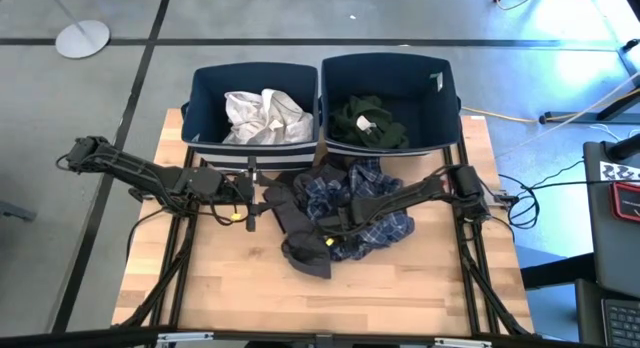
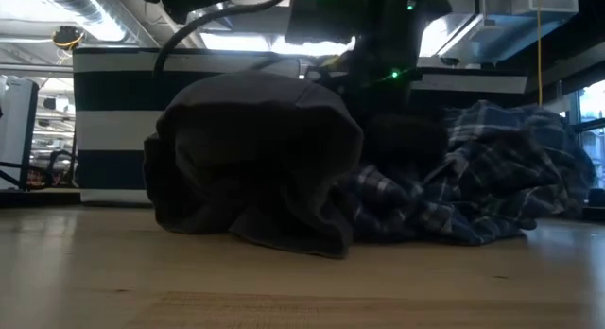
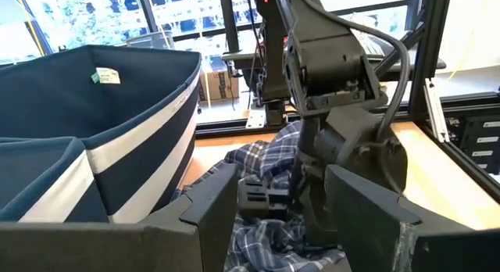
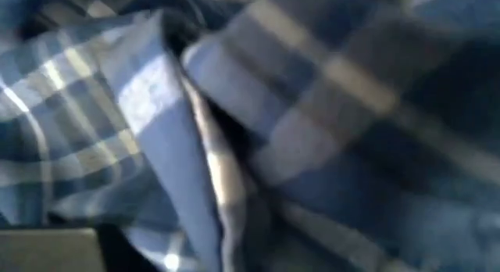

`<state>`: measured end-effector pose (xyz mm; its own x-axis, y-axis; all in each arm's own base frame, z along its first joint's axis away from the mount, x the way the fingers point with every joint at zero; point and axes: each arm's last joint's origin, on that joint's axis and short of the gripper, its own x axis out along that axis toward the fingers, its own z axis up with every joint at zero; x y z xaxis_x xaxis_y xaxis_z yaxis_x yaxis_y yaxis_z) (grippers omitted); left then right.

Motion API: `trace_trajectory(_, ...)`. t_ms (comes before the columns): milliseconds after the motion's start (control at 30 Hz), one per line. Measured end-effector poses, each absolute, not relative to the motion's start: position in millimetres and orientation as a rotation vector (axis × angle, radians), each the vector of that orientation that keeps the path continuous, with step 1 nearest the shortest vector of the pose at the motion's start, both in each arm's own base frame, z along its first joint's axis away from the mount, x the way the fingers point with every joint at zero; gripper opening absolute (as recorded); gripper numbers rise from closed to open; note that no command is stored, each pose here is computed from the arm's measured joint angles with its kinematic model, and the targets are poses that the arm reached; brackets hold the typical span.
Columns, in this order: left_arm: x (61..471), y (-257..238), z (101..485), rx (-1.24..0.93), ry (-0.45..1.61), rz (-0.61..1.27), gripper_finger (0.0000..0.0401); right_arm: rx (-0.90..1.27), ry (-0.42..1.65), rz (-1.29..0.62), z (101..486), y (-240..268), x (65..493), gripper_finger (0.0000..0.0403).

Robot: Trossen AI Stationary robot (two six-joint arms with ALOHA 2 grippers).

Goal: Sort clothes
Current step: Put the blue polo shirt into the right blue laundry basket

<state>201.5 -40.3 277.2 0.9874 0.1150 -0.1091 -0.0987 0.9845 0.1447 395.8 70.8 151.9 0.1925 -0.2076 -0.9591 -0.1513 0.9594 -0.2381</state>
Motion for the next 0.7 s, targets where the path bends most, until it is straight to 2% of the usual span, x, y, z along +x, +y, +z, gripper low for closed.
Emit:
trace_trajectory(133,201.4,-40.2,276.5,0.141,0.124,0.107,0.0184,-0.296,1.396,-0.017,143.0,69.1,398.7,0.0185)
trace_trajectory(433,201.4,-40.2,276.6,0.142,0.123,0.107,0.0184,-0.361,1.39,0.054,138.9,72.1,400.2,0.0027)
trace_trajectory(500,201.4,-40.2,276.7,0.141,0.123,0.107,0.0184,-0.391,1.392,0.069,138.9,76.3,399.0,0.0014)
trace_trajectory(700,201.4,-40.3,276.7,0.144,0.123,0.107,0.0184,-0.448,1.432,0.047,144.1,87.0,389.1,0.0027)
